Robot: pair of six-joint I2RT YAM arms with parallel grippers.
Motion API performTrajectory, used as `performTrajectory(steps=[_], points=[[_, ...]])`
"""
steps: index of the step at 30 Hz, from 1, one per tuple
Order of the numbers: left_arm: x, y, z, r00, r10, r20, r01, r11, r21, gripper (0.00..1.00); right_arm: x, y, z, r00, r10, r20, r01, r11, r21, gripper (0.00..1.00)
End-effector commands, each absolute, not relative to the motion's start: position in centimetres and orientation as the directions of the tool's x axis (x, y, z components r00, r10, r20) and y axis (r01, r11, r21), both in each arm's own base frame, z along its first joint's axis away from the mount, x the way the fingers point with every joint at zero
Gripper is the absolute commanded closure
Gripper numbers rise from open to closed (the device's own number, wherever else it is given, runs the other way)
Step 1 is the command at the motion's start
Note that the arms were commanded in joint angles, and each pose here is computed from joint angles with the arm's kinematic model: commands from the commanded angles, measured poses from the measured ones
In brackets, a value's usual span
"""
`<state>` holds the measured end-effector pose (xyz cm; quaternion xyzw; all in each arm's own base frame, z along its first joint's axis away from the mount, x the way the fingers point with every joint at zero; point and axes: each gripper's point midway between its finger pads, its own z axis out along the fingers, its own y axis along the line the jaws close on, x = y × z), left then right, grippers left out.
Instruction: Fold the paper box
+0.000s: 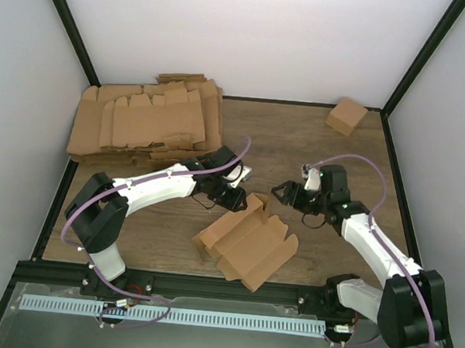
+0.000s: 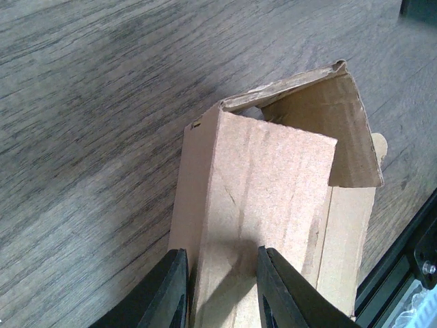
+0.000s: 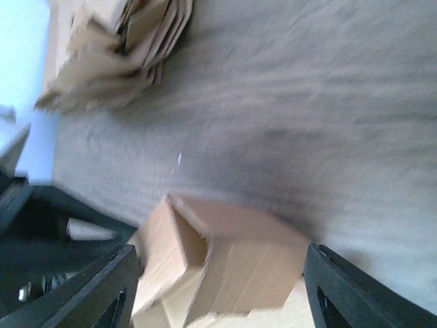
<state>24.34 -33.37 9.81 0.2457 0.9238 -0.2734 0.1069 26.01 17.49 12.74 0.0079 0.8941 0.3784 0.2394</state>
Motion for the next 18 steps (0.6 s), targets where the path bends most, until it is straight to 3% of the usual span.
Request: performTrajectory(steps=[1, 5, 9, 13, 18], points=[[24.4, -33.4, 9.5, -0.854, 0.405, -0.328, 0.517, 0.733, -0.443, 0.69, 29.8, 15.0, 15.2, -0.85, 0.25, -0.464, -0.179, 0.692, 0.7, 0.32], [24.5, -33.4, 9.4, -0.855, 0.403, -0.327, 0.515, 0.735, -0.442, 0.69, 31.2, 15.1, 15.1, -0.862, 0.254, -0.439, -0.202, 0.623, 0.756, 0.41], [24.5, -33.5, 9.5, -0.854, 0.403, -0.329, 0.516, 0.731, -0.446, 0.69, 30.9, 17.0, 13.5, -0.914, 0.215, -0.343, -0.195, 0.509, 0.838, 0.47], [24.3, -33.9, 9.9, -0.852, 0.403, -0.333, 0.52, 0.714, -0.468, 0.69, 30.2, 17.6, 12.0, -0.918, 0.181, -0.354, -0.228, 0.49, 0.841, 0.48], [24.1, -34.3, 10.1, -0.852, 0.4, -0.338, 0.522, 0.697, -0.492, 0.69, 28.9, 18.4, 11.0, -0.923, 0.156, -0.351, -0.254, 0.439, 0.862, 0.58]])
